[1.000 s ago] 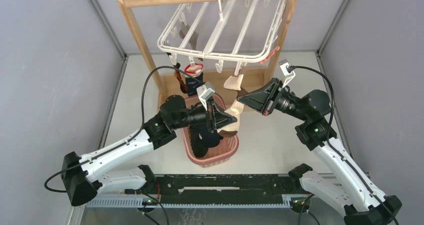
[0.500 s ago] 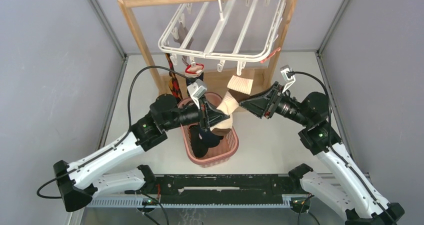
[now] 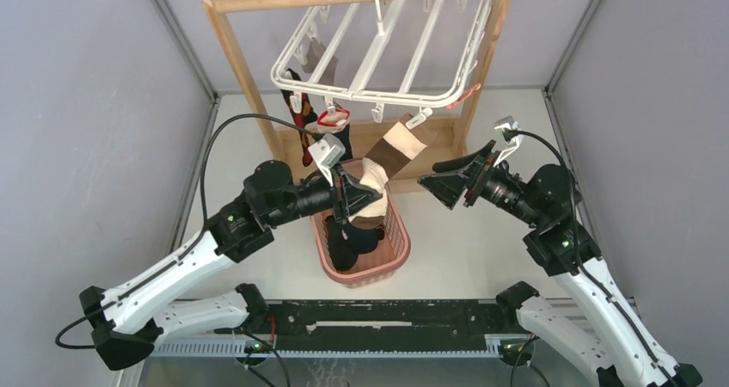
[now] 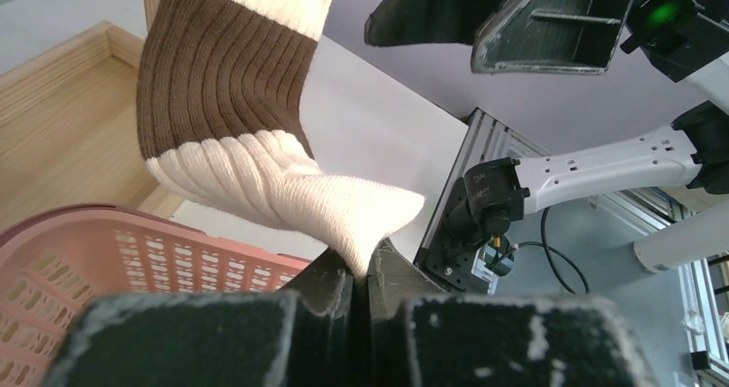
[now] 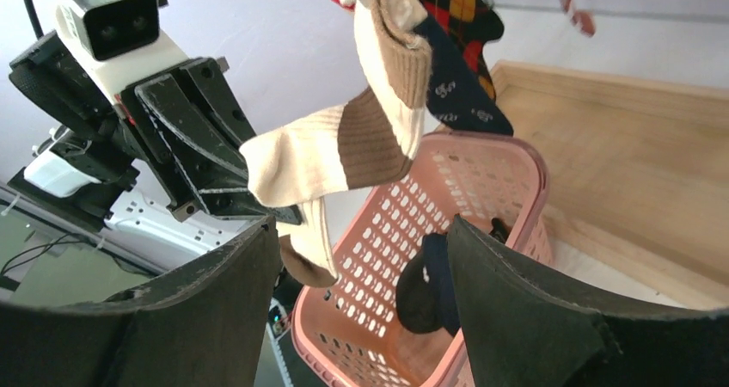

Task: Remove the socks clipped to the hanger
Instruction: Remove the sock from the hanger.

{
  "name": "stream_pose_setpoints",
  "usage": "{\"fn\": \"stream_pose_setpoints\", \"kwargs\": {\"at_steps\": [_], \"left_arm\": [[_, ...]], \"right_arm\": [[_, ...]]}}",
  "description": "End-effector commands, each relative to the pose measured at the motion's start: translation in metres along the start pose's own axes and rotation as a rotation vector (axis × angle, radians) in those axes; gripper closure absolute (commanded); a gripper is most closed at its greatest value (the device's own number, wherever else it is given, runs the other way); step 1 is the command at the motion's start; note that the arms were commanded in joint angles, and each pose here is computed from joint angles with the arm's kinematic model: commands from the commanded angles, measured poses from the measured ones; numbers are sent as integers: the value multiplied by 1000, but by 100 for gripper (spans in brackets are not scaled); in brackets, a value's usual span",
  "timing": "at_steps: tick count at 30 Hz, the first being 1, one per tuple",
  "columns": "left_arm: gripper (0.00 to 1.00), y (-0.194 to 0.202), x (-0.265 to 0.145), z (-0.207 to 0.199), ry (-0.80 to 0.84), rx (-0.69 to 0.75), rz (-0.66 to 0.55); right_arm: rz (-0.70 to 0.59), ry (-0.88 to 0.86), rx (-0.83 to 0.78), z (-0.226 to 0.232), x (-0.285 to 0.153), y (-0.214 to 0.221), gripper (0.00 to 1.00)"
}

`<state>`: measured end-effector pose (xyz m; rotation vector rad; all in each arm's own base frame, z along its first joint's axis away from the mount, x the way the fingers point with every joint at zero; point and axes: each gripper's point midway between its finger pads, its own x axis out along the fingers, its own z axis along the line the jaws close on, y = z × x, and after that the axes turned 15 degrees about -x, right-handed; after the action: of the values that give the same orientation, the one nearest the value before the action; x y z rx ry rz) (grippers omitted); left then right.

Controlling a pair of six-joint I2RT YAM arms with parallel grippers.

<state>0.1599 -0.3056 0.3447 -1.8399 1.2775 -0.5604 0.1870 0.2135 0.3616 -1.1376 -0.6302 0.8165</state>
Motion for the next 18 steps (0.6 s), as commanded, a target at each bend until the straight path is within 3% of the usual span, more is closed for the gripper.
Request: {"fn": "stream_pose_setpoints", "kwargs": {"at_steps": [1,8,12,14,18], "left_arm": [[92,-34,-14,-22,31,54,-83],[90,-36,-22,-31,58,60,-81],[90,-35,-27,-33,66,61,-82],[89,-35,-28,-33,66,60,-83],[89,-35,-29,-32,58,61,-78]], "right_arm": [[-155,-1,-121,12,-7,-48,22],[-311,-2,-223,18,-5,-92,20],[-338,12,-242,14,2,-104,17],[-333,3,-238,15,5,-105,4],[-316,8,-223,12,9,-101,1]]}}
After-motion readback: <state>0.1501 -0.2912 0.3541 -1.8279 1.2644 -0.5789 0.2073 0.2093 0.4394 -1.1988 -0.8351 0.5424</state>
